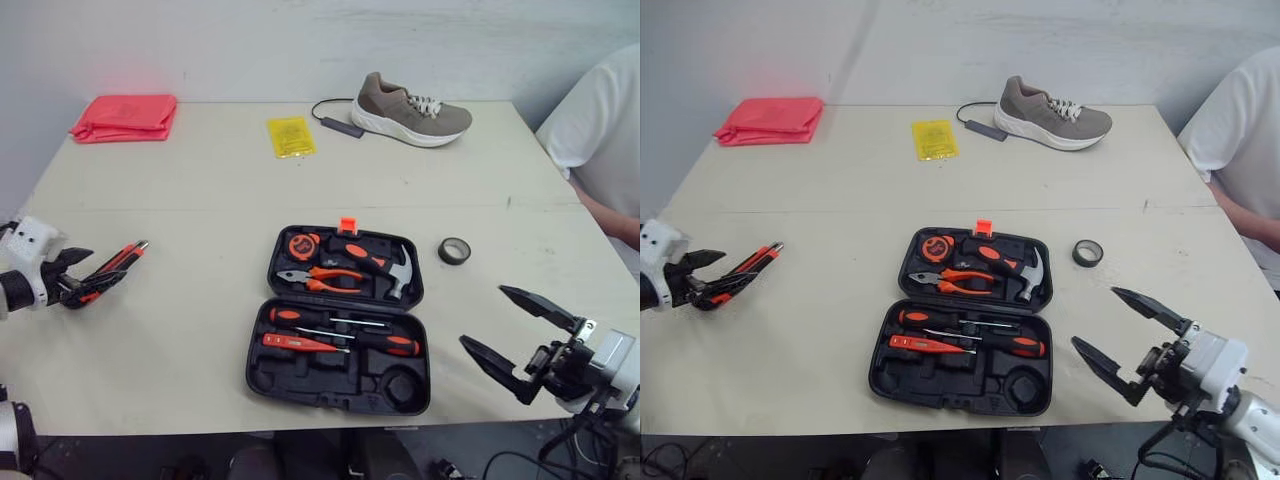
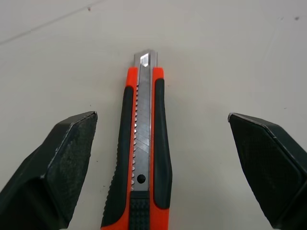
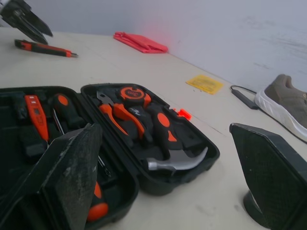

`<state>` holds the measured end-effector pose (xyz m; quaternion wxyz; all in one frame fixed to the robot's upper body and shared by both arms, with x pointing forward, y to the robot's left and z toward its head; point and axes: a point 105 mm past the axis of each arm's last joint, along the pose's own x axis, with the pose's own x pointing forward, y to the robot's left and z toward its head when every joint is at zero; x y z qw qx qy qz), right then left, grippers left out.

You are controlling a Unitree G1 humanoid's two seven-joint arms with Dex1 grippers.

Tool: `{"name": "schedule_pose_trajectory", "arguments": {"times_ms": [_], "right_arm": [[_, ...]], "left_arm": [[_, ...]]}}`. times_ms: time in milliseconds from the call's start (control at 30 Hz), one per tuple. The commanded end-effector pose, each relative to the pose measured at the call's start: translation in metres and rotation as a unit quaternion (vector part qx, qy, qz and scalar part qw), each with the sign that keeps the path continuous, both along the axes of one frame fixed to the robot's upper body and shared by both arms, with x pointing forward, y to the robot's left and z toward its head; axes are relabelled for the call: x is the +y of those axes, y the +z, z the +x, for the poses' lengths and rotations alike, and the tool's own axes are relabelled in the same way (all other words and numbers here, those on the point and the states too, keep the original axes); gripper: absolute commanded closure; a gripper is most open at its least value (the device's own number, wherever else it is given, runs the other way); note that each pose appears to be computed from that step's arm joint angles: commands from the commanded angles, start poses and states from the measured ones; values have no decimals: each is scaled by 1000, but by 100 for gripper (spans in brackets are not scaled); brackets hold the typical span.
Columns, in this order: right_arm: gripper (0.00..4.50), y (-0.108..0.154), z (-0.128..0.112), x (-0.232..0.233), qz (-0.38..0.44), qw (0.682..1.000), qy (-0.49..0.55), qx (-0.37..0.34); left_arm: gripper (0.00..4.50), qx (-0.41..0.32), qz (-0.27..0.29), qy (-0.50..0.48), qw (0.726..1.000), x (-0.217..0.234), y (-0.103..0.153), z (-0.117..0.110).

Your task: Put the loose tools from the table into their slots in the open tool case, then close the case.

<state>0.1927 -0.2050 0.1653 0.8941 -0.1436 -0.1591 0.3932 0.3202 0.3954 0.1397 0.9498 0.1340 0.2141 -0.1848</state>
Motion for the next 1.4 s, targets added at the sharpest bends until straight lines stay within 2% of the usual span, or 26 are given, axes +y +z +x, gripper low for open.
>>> {"name": "schedule_pose_trajectory", "arguments": {"times_ms": [33,200,400,500,667,800,933,1067,1167,1233,1333,1400], "right_arm": [[0,11,-5,14,-2,999,29,-24],[0,10,-4,15,-6,999,30,-20],[0,2,-5,11,-15,1000,26,-7],[0,2,-6,11,-18,1000,25,-4],[0,3,-4,12,-26,999,26,-4],[0,4,-3,11,-30,999,23,-2],[0,3,-1,7,-36,999,19,4],[0,1,1,2,-40,999,16,9],[0,-1,1,0,-43,999,18,16],[0,-3,1,-1,-44,999,21,18],[0,-6,-1,0,-48,998,32,24],[0,-7,-3,2,-51,997,40,28]], "left_arm": [[6,10,28,10,1000,6,-1,2],[6,23,36,23,999,8,-7,6],[6,80,21,29,996,5,-30,1],[85,102,6,37,994,5,-39,-4],[288,103,-5,20,994,-1,-48,-7],[300,40,-20,1,999,-9,-29,3],[300,-69,-37,-76,994,-31,16,14],[300,-152,-40,-205,966,-75,52,5],[300,-159,-32,-307,938,-119,61,-11],[300,-150,-29,-361,920,-146,63,-23],[300,-105,17,-491,865,-198,51,-56],[300,-90,27,-531,842,-219,47,-69]]}}
